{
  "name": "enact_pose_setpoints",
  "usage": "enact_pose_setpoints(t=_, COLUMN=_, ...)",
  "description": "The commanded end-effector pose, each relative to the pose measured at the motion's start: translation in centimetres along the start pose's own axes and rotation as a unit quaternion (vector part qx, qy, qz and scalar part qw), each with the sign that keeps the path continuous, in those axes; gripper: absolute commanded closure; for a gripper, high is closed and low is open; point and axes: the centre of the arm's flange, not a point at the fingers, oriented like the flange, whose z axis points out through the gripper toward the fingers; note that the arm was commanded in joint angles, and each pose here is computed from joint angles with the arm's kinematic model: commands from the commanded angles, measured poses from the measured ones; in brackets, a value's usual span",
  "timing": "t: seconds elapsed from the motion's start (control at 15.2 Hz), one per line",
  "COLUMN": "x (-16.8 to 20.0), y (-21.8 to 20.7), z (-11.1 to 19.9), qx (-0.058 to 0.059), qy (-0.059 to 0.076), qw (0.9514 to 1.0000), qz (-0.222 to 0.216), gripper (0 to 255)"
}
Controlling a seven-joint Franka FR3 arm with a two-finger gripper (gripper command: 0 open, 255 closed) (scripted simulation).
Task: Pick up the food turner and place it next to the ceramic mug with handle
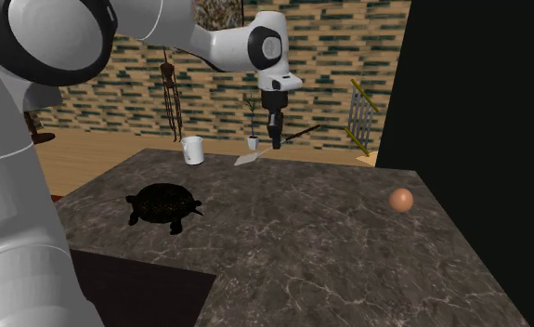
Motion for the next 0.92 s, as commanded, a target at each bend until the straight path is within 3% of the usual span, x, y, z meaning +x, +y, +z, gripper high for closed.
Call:
enact_pose_setpoints(t=0.0, x=-2.3, y=-0.5, z=-0.2, qx=0.0, qy=0.0, qw=1.0, qz=0.001, gripper=255)
enact_pose_setpoints(t=0.86, x=-19.3, y=-2.9, z=-1.3, qx=0.0, qy=0.0, qw=1.0, qz=0.001, gripper=255)
